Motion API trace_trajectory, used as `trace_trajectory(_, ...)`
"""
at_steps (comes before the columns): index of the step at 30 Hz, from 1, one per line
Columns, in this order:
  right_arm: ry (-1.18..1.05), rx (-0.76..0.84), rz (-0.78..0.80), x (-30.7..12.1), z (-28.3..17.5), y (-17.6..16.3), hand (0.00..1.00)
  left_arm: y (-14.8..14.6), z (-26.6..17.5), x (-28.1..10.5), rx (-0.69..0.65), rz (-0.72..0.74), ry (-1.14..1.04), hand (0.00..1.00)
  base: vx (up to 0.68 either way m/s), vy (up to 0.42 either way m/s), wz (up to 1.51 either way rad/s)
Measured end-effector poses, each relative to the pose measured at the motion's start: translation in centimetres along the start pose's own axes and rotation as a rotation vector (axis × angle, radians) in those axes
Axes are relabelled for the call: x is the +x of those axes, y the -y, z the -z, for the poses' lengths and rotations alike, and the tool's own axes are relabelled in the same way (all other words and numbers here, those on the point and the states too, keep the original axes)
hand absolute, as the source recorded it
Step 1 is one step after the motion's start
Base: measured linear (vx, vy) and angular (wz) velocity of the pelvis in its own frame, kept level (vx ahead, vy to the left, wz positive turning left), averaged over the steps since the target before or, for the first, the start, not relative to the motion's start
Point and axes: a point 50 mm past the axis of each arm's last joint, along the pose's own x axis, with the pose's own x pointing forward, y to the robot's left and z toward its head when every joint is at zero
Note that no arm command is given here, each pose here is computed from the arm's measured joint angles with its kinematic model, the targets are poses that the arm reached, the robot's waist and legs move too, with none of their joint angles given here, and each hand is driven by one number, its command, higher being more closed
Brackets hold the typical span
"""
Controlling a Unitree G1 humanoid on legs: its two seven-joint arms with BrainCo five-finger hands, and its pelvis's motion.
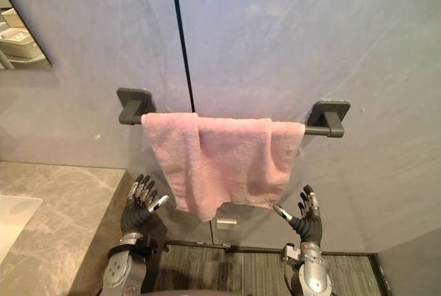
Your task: Organize washtable
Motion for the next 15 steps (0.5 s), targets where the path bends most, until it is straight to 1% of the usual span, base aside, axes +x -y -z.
trace_trajectory(5, -0.079, -0.031, 0.008, -0.7, 1.7, 0.3, 0.00, -1.5, 2.4, -0.5, -0.015, -0.081, -0.113, 0.00, 0.00, 0.000, 0.00)
trace_trajectory(8, -0.144, -0.037, 0.019, -1.1, 3.2, 0.5, 0.00, -1.9, 3.6, -0.9, -0.005, -0.098, -0.165, 0.00, 0.00, 0.000, 0.00)
trace_trajectory(10, -0.243, -0.041, 0.027, -1.7, 5.4, 0.6, 0.00, -2.6, 5.3, -1.5, 0.033, -0.117, -0.246, 0.00, -0.02, -0.037, -0.06)
trace_trajectory(12, -0.287, -0.044, 0.030, -2.0, 6.3, 0.7, 0.00, -3.0, 6.0, -1.8, 0.049, -0.127, -0.283, 0.00, -0.01, -0.037, -0.03)
trace_trajectory(13, -0.332, -0.046, 0.033, -2.3, 7.2, 0.7, 0.00, -3.5, 6.7, -2.2, 0.085, -0.133, -0.325, 0.00, -0.01, -0.052, -0.02)
trace_trajectory(15, -0.399, -0.055, 0.037, -2.9, 8.5, 1.0, 0.00, -4.1, 8.0, -2.9, 0.112, -0.149, -0.393, 0.00, -0.01, -0.053, -0.02)
